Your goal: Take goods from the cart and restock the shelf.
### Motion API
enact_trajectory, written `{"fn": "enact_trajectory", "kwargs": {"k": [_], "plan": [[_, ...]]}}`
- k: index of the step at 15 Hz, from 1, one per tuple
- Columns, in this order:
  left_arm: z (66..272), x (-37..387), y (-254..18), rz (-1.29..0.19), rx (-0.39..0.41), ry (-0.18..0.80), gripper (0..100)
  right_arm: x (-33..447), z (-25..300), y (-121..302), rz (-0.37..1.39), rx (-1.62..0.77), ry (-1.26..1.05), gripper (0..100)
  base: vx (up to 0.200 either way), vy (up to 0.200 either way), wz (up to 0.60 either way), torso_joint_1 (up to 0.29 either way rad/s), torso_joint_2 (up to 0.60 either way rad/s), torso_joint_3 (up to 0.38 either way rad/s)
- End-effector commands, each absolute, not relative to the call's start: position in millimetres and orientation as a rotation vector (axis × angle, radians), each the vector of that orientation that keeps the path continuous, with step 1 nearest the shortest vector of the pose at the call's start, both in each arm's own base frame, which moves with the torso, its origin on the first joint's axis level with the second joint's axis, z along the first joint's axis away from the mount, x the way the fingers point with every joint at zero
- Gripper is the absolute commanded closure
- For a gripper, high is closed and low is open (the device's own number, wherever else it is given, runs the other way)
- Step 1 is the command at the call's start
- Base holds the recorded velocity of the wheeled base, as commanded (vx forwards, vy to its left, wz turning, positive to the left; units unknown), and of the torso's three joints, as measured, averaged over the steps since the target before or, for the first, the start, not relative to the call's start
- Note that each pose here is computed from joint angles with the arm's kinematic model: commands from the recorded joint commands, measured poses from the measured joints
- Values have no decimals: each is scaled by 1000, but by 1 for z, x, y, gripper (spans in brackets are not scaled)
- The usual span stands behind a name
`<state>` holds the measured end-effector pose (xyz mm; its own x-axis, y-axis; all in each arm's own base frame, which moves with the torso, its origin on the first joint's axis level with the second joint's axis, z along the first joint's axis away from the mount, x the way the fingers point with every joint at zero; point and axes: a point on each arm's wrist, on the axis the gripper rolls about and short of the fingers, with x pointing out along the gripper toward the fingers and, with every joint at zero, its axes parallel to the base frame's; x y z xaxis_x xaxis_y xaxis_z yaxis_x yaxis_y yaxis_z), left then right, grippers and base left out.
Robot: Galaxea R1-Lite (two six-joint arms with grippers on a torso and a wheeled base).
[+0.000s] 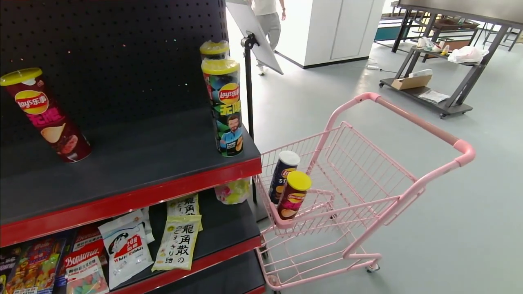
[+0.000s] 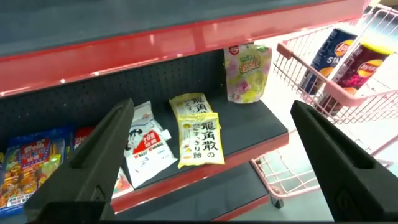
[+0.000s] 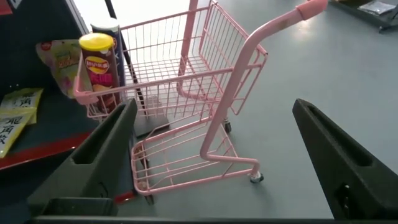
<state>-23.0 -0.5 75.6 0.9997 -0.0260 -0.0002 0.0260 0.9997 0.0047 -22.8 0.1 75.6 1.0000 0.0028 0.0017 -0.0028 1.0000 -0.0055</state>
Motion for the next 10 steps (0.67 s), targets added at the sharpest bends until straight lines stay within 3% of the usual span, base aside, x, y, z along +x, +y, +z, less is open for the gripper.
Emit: {"fn": "enact_trajectory", "kwargs": {"k": [1,10], "plan": [[76,-23,-1,-26,5,1,0,-23,76,0,3,-6,-2,0,0,0,0,-154,373,227],[76,-23,-1,-26,5,1,0,-23,76,0,3,-6,-2,0,0,0,0,-189,500,309]]}}
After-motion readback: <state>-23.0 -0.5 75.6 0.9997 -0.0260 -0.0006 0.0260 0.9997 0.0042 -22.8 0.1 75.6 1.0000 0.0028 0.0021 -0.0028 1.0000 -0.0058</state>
